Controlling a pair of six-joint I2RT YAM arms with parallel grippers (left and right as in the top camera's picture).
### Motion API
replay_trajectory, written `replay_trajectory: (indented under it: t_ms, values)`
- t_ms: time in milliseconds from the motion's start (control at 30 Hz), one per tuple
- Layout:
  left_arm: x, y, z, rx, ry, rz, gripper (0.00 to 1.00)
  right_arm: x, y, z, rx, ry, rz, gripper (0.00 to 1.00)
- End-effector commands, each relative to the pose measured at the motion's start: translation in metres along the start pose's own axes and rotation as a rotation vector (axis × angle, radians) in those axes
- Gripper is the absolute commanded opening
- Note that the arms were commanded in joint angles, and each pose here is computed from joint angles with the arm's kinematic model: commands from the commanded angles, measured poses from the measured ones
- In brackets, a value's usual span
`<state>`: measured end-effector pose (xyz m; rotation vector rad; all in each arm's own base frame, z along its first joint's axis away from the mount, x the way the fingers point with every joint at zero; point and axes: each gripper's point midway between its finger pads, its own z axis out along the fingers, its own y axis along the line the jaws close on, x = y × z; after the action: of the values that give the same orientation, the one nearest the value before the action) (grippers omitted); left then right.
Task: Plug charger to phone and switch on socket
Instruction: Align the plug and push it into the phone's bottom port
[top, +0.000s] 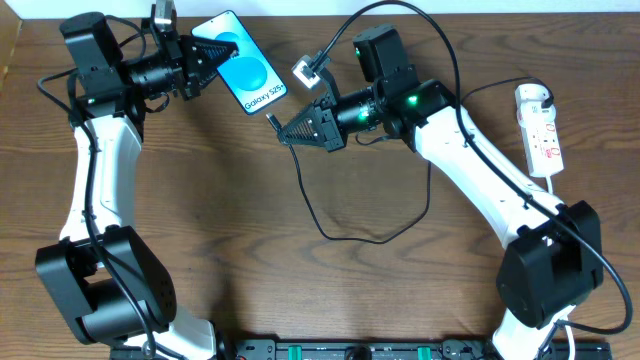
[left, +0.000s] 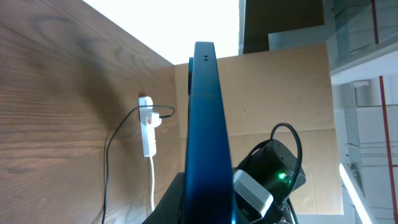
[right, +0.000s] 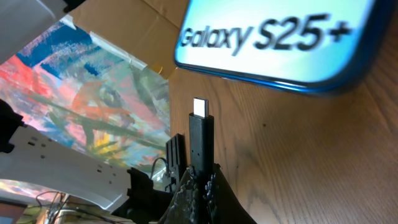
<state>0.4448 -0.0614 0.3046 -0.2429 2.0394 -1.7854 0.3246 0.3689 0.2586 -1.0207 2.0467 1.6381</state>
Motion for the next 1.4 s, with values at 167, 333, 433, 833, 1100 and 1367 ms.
replay_trajectory:
  t_ms: [167, 333, 433, 833, 1100, 1367]
  values:
    - [0.002, -0.017, -0.002, 0.017, 0.006, 0.043, 0.07, -0.004, 0.013, -0.003, -0.007, -0.010, -0.030, 0.01]
    - [0.004, -0.019, -0.003, 0.025, 0.018, 0.045, 0.07, -0.006, 0.009, -0.004, 0.017, -0.018, -0.031, 0.01]
    - [0.004, -0.019, -0.003, 0.028, 0.021, 0.045, 0.07, -0.007, 0.007, -0.005, 0.022, -0.023, -0.027, 0.01]
    - [0.012, -0.024, -0.003, 0.060, 0.064, 0.095, 0.07, -0.010, 0.003, -0.007, 0.044, -0.034, -0.019, 0.01]
    - [0.012, -0.024, -0.003, 0.060, 0.063, 0.111, 0.07, -0.011, 0.004, -0.007, 0.039, -0.036, -0.020, 0.01]
    - [0.009, -0.022, -0.003, 0.050, 0.049, 0.114, 0.07, -0.009, 0.003, -0.007, 0.040, -0.030, 0.012, 0.01]
